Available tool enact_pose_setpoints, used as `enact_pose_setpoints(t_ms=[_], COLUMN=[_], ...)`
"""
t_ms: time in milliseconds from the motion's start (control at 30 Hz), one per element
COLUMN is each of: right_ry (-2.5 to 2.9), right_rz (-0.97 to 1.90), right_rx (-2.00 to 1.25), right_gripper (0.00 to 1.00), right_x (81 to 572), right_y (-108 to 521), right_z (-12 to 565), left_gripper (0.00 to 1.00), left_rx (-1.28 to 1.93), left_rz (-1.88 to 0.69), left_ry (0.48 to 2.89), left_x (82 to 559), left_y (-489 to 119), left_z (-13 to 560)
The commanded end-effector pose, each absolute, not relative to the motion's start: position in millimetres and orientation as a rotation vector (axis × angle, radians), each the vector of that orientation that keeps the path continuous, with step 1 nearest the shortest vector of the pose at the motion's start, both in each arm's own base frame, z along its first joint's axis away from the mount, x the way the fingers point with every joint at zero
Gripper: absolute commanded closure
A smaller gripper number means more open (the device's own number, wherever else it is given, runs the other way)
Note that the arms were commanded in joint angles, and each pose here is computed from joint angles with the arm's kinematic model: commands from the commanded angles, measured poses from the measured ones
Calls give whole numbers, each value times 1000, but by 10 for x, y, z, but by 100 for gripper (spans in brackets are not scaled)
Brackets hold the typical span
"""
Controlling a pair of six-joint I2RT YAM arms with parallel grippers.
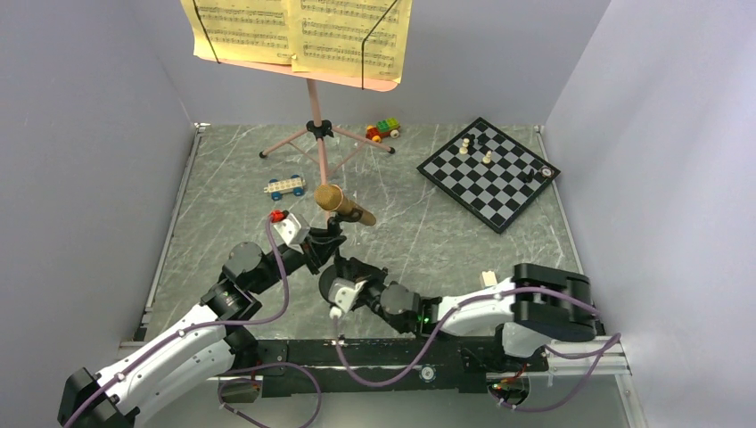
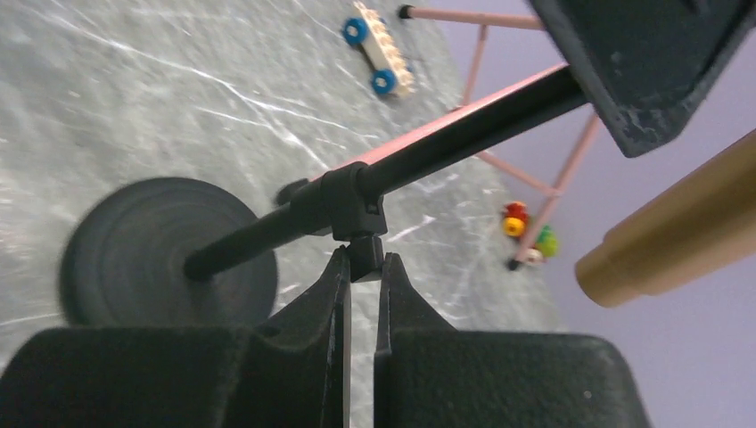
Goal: Pack up the instrument practice props
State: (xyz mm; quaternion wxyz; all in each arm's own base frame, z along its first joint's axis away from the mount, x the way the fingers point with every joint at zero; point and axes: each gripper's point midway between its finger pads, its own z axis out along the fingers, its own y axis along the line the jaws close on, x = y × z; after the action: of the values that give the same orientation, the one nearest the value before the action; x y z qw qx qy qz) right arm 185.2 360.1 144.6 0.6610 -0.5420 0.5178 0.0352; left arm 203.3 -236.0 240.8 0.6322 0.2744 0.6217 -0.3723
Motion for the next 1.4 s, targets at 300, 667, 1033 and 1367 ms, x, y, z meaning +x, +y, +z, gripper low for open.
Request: enact_pose_setpoints(t_ms=[300, 667, 1033, 1367], right_ry=[1119, 1367, 1830, 1975], right_rz=[-280, 135, 976, 1529], right_rx=[-1204, -1096, -608, -562], right_gripper=[100, 25, 19, 7], right_x=[2017, 1749, 1867, 1883], right_y=[3509, 3530, 3229, 3370], right_z=[1564, 1899, 2024, 1876], left_gripper=[100, 100, 100, 100], left_rx=[638, 640, 614, 569], left_rz=[-914, -907, -876, -856], left_ry=[1497, 1489, 1451, 1383], left_x=[1917, 1940, 1966, 1969], left_y=[-2417, -2427, -2375, -2326], left_z=[2278, 2276, 2369, 2464])
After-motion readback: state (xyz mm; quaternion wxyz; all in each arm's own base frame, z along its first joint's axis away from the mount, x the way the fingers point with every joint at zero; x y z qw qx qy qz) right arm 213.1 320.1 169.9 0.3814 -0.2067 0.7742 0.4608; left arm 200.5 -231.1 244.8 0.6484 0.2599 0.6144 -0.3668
